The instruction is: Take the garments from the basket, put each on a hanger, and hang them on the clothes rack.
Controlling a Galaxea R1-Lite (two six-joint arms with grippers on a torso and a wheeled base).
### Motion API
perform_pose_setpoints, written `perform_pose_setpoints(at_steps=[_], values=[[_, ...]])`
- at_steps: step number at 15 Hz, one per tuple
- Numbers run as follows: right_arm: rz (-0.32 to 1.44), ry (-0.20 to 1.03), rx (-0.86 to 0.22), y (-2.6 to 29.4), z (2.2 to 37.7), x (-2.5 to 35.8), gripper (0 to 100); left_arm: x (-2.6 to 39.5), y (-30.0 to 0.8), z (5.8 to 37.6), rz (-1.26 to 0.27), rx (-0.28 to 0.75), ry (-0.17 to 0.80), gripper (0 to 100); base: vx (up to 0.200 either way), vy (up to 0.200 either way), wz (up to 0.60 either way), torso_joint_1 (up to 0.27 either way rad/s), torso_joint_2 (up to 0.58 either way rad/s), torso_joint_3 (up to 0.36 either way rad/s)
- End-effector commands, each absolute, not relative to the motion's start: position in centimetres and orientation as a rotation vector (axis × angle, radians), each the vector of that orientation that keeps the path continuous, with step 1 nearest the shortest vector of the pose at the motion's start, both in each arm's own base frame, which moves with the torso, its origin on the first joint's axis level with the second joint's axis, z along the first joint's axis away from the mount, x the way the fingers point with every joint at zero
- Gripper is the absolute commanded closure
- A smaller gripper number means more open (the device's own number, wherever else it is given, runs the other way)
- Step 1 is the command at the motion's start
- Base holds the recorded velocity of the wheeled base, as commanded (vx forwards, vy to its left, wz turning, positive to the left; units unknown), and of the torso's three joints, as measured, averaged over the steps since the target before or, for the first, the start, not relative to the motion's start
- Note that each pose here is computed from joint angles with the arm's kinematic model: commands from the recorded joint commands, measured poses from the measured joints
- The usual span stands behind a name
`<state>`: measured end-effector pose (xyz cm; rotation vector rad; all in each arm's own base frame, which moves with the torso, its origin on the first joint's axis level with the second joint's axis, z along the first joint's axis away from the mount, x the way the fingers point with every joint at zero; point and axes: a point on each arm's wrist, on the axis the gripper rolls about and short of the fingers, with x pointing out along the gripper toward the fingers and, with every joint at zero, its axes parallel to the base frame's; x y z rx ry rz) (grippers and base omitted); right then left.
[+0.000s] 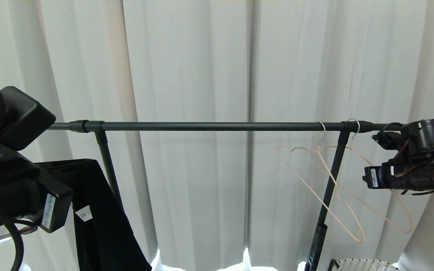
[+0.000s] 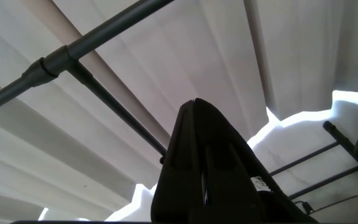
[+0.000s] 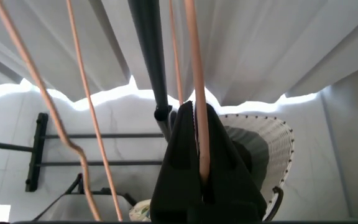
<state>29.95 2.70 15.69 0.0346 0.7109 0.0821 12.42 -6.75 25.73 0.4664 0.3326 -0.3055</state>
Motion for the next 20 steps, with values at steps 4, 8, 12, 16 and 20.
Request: perform_pose_setpoints(at_steps=[4, 8, 12, 16, 20], values=[[0.091, 0.621, 0.037, 2.7, 18.3, 28.4, 100, 12.0, -6.5, 25.9, -0.302, 0.460, 0.318, 100, 0.000, 0.000, 0.00, 0.000, 0.00, 0.000], [0.092, 0.584, 0.030, 2.5, 19.3, 26.7, 100, 11.9, -6.4, 26.0, -0.301, 0.460, 0.315, 100, 0.000, 0.000, 0.00, 0.000, 0.00, 0.000], [0.062, 0.573, 0.021, 2.3, 19.5, 24.4, 100, 12.1, -6.1, 26.0, -0.287, 0.524, 0.310, 100, -0.100, 0.000, 0.00, 0.001, 0.00, 0.001], [0.056, 0.561, 0.019, 2.1, 19.7, 22.5, 100, 12.0, -6.1, 26.1, -0.286, 0.522, 0.306, 100, -0.200, 0.000, 0.00, 0.006, 0.00, 0.005], [0.052, 0.559, 0.014, 1.9, 19.3, 20.4, 100, 12.3, -6.2, 26.2, -0.283, 0.516, 0.290, 100, -0.200, 0.000, 0.00, 0.001, 0.01, 0.001]])
